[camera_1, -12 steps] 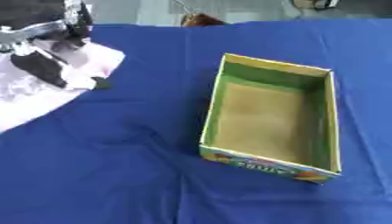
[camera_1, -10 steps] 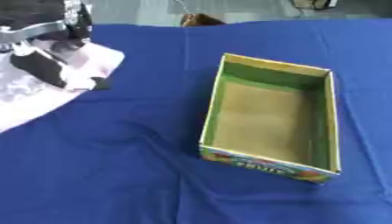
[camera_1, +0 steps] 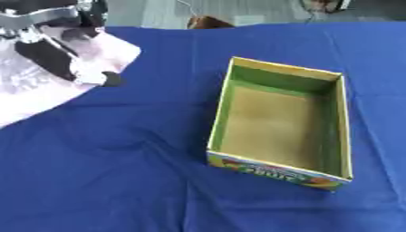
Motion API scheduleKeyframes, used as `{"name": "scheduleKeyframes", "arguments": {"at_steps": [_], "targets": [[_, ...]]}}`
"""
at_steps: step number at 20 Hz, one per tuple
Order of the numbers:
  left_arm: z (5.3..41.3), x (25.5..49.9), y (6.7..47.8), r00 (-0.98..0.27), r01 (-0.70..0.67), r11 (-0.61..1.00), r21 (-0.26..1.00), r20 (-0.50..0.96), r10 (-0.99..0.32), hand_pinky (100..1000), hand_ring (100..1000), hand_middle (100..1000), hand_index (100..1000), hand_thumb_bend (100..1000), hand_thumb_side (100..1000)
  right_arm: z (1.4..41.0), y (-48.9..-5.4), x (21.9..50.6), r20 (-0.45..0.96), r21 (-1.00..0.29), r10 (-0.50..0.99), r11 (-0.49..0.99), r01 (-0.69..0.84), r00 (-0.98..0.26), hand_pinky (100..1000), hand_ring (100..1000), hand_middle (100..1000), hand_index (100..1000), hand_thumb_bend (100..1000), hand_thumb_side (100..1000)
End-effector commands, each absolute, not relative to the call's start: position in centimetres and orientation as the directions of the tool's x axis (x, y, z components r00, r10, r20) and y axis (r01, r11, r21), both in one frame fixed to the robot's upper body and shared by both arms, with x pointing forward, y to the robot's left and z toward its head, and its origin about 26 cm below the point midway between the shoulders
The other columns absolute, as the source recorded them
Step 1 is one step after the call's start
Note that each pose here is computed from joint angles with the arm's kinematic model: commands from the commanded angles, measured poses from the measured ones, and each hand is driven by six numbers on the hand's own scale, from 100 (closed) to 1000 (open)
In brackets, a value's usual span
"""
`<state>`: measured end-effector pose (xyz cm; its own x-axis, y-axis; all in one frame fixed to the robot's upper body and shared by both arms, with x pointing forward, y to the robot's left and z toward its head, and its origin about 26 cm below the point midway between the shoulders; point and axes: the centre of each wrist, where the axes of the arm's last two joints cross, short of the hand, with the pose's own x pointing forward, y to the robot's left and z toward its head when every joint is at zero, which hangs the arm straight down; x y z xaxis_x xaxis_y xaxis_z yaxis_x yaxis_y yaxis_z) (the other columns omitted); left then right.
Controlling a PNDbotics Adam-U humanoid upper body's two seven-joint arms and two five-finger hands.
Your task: Pick up objects on the table and place them in the box.
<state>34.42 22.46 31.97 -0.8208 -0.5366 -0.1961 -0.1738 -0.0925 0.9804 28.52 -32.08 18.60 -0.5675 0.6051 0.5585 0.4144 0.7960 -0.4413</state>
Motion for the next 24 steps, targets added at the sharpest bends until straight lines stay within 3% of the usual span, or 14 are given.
{"name": "scheduleKeyframes", "arguments": {"at_steps": [1,12,24], "targets": [[33.3,34.5,19.3,-0.871,-0.195,-0.089,0.977,-0.214,-0.443,100,100,100,100,554,508,19.4,-32.2,28.3,0.530,-0.453,0.618,0.785,0.422,-0.580,650,575,714,868,100,896],[32.5,36.1,8.7,-0.957,-0.180,-0.130,0.975,-0.204,-0.205,100,100,100,100,527,525,20.0,-31.4,28.8,0.522,-0.428,0.586,0.809,0.403,-0.620,651,575,715,868,100,895],[30.3,37.1,5.0,-0.969,-0.183,-0.159,0.970,-0.205,-0.137,100,100,100,100,514,529,20.7,-30.8,29.1,0.506,-0.410,0.558,0.826,0.386,-0.657,654,575,715,868,100,895]]}}
